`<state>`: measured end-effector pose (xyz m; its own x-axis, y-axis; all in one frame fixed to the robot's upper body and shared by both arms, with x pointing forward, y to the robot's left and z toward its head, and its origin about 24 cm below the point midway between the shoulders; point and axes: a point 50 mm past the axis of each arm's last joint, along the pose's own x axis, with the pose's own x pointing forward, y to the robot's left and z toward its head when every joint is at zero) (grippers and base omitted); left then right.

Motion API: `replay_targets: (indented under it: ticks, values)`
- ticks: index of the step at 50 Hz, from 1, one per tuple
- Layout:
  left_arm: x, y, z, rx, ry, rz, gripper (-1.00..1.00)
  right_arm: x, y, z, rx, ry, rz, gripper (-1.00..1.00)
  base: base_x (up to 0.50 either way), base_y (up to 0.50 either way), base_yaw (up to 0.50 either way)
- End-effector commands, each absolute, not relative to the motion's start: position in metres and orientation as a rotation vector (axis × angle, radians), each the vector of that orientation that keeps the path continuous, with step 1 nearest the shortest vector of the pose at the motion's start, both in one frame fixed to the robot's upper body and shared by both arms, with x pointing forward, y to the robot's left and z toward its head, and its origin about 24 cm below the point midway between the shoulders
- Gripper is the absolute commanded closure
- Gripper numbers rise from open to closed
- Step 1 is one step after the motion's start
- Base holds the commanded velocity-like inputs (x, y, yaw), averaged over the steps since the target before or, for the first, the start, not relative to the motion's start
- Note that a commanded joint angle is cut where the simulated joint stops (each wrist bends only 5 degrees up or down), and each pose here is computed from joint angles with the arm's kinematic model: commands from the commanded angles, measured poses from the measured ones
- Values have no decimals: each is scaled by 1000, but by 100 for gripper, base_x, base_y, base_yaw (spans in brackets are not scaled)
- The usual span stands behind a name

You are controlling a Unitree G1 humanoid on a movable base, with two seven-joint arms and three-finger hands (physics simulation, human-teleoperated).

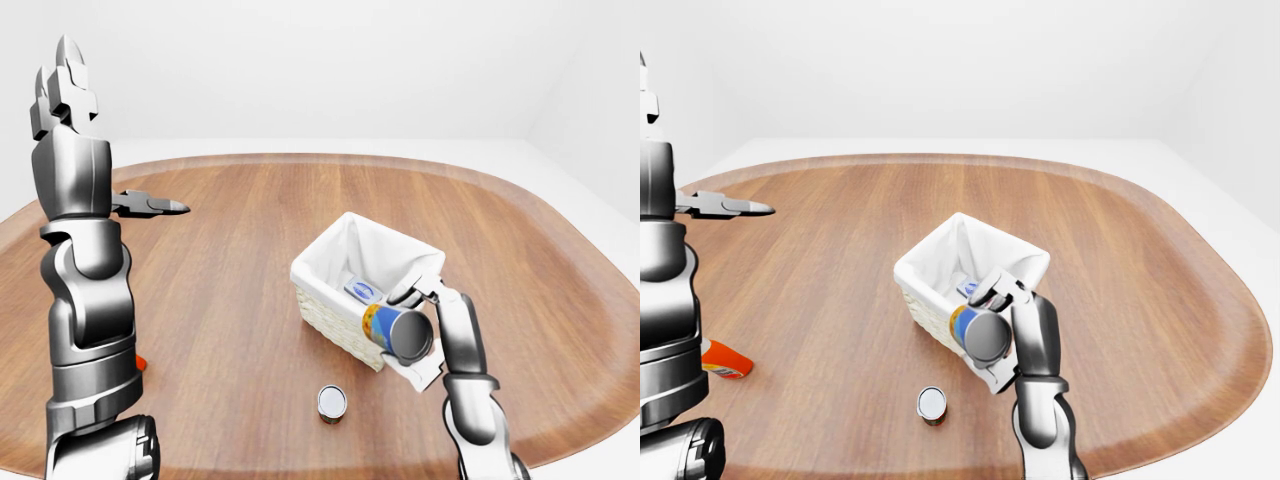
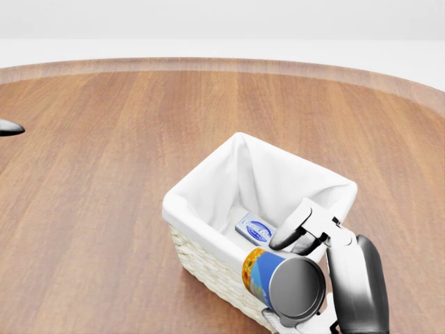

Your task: Pick up the alphabet soup and the cream cheese box, and put them in the basket.

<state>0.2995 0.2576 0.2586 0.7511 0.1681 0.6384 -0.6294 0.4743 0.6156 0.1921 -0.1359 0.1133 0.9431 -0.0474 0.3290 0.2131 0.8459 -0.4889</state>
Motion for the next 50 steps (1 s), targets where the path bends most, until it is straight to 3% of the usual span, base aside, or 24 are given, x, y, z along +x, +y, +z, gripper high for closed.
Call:
replay_targets:
  ticks: [1, 30, 50]
  values:
    - [299, 258, 259, 960, -548, 519, -100, 209, -139, 125, -467, -340, -163, 100, 0, 0, 0]
    - [299, 257, 260, 958, -550, 517, -100, 281, -124, 151, -473, -424, -126, 100, 0, 0, 0]
    - [299, 257, 260, 959, -548, 515, -100, 342, -125, 141, -498, -291, -135, 100, 0, 0, 0]
